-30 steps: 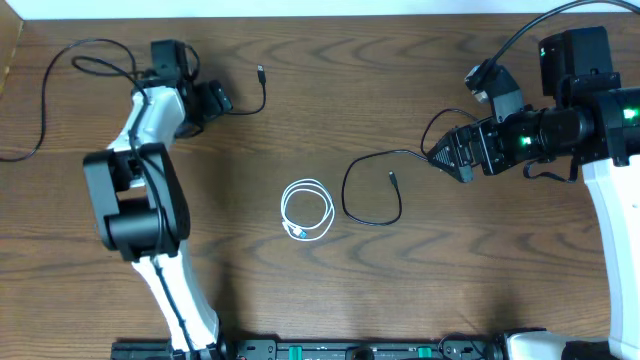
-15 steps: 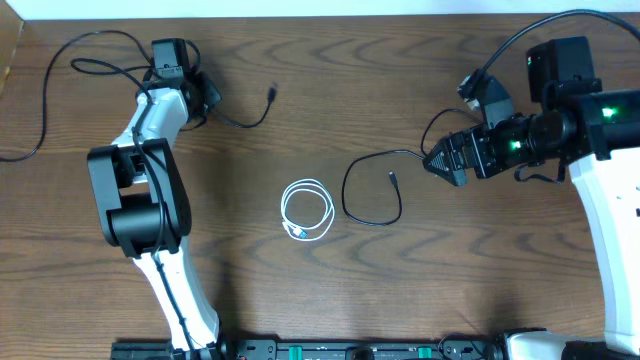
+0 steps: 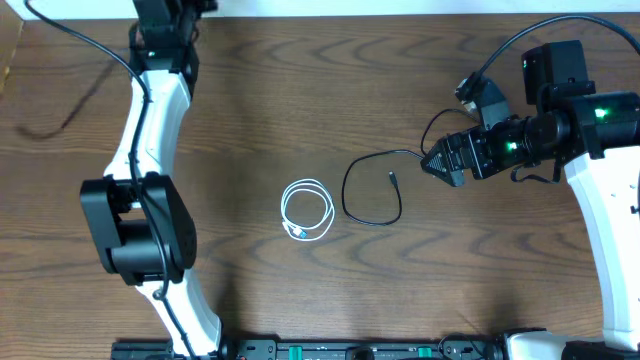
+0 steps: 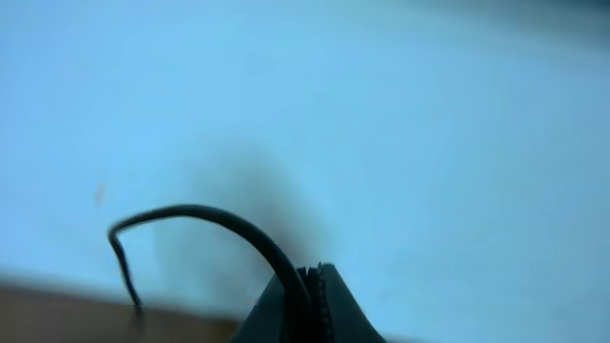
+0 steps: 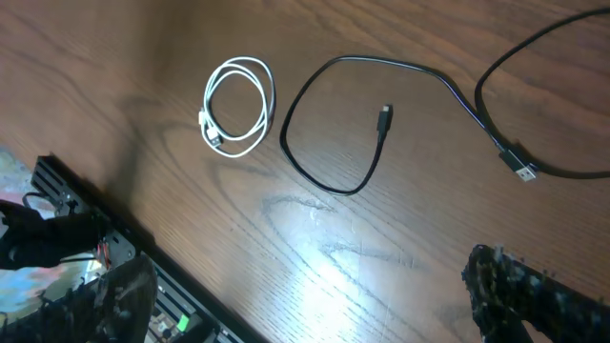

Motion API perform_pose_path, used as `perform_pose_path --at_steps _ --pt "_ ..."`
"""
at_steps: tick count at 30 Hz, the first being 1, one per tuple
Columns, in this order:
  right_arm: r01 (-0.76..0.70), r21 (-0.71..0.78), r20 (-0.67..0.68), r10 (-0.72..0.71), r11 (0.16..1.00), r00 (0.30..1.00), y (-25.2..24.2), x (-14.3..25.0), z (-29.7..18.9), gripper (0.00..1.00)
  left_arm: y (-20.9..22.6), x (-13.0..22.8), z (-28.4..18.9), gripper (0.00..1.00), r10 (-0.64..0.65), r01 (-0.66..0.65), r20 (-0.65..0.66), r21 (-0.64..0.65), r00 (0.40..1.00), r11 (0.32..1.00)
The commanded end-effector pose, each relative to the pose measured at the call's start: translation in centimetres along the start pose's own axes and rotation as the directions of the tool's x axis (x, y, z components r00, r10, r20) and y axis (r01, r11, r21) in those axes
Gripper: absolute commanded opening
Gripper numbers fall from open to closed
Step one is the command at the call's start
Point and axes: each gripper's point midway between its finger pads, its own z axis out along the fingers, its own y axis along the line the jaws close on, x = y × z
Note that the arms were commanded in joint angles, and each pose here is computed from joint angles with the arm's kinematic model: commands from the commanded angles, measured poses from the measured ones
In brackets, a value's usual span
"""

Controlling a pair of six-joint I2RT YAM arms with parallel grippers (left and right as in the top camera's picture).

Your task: Untangle cables

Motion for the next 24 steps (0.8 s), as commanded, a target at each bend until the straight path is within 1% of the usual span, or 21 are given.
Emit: perform_pose_path --at_steps 1,3,5,7,11,12,13,15,18,20,22,23,24 --pt "-0.001 -0.020 0.006 0.001 1.000 1.000 0.3 0.0 0.0 0.99 -3.9 -1.2 -0.3 0.07 0.145 -0.147 0.033 0.071 0.989 0.987" --pt "0.000 -0.020 0.009 0.000 1.000 1.000 0.3 -0.1 0.0 0.99 -5.3 0.2 -0.2 0.07 0.233 -0.232 0.000 0.094 0.972 0.968" --pt "0.004 -0.018 0.015 -0.004 1.000 1.000 0.3 -0.2 0.0 0.99 -5.6 2.2 0.1 0.07 0.302 -0.296 -0.053 0.104 0.952 0.950" --pt "0.005 -0.018 0.016 -0.004 1.000 1.000 0.3 -0.3 0.0 0.99 -4.5 4.0 0.6 0.07 0.302 -0.294 -0.110 0.081 0.947 0.952" --pt "0.002 -0.019 0.012 -0.002 1.000 1.000 0.3 -0.1 0.0 0.99 -0.1 8.2 1.2 0.07 0.276 -0.276 -0.257 0.035 0.926 0.960" --pt "0.001 -0.019 0.010 -0.001 1.000 1.000 0.3 -0.1 0.0 0.99 1.6 9.5 1.1 0.08 0.262 -0.270 -0.306 0.016 0.915 0.963" --pt "0.000 -0.020 0.009 0.000 1.000 1.000 0.3 -0.1 0.0 0.99 2.7 10.2 1.0 0.07 0.251 -0.265 -0.334 0.002 0.909 0.964" --pt "0.001 -0.020 0.009 -0.001 1.000 1.000 0.3 -0.1 0.0 0.99 5.3 11.1 0.6 0.07 0.222 -0.254 -0.380 -0.033 0.898 0.967" --pt "0.000 -0.020 0.009 0.000 1.000 1.000 0.3 -0.1 0.0 0.99 10.3 11.0 0.0 0.08 0.181 -0.244 -0.402 -0.112 0.898 0.963" --pt "0.000 -0.020 0.009 0.000 1.000 1.000 0.3 -0.1 0.0 0.99 14.2 10.5 -0.7 0.07 0.218 -0.323 -0.422 -0.195 0.880 0.926" --pt "0.000 -0.020 0.008 0.000 1.000 1.000 0.3 -0.1 0.0 0.99 18.7 9.6 -2.2 0.07 0.290 -0.469 -0.483 -0.306 0.827 0.829" --pt "-0.001 -0.020 0.007 0.001 1.000 1.000 0.3 0.0 0.0 0.99 20.1 9.4 -2.7 0.08 0.315 -0.519 -0.511 -0.326 0.800 0.790" --pt "-0.002 -0.021 0.005 0.002 1.000 1.000 0.3 0.0 0.0 0.99 21.3 9.3 -3.3 0.30 0.329 -0.554 -0.536 -0.336 0.778 0.762"
